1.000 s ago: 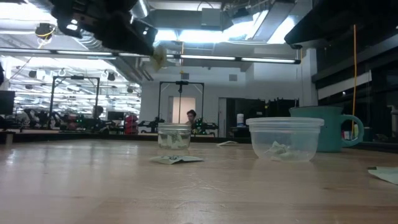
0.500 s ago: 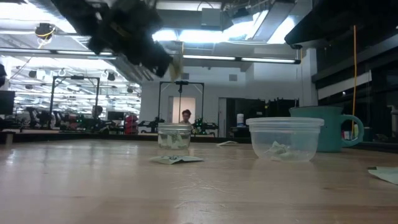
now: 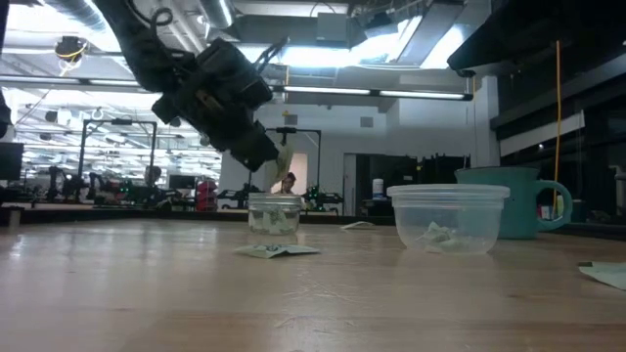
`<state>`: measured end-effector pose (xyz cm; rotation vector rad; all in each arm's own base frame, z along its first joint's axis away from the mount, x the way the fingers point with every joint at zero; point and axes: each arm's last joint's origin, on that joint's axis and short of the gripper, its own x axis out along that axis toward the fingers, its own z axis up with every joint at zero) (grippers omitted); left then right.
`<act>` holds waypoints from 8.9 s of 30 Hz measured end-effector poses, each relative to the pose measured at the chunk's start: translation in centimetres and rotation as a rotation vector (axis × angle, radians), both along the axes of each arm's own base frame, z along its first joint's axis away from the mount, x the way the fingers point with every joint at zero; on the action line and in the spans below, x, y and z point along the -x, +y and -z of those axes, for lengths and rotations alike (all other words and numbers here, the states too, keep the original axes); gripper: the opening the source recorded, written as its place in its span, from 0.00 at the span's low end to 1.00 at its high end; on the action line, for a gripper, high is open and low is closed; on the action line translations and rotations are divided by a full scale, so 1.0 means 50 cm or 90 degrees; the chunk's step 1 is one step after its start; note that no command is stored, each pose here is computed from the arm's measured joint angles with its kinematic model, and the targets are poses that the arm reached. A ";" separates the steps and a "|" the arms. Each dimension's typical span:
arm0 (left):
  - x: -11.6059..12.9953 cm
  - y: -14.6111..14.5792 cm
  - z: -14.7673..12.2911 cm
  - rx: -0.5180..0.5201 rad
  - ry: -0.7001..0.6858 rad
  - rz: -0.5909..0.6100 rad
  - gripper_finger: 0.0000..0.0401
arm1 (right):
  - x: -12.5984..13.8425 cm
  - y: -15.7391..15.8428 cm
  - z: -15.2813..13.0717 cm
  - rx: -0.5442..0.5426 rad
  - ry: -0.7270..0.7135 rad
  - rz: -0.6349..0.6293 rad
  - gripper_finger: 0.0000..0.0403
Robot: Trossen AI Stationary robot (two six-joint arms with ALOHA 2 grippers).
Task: Pick and place Stevia / Truvia into bins
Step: Put the stevia packet into the transparent glass container
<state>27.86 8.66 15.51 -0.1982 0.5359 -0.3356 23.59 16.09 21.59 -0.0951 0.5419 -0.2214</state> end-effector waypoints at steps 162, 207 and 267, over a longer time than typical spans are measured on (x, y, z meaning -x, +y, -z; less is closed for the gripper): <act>0.126 -0.561 -0.009 -0.476 0.515 0.069 0.36 | -0.023 0.006 -0.024 0.024 -0.057 -0.070 0.03; 0.092 -0.533 0.019 -0.525 0.540 0.254 0.36 | -0.023 0.007 -0.024 0.002 -0.055 -0.076 0.03; 0.097 -0.424 -0.166 -0.442 0.285 0.016 0.00 | -0.022 0.007 -0.023 0.021 -0.047 -0.085 0.03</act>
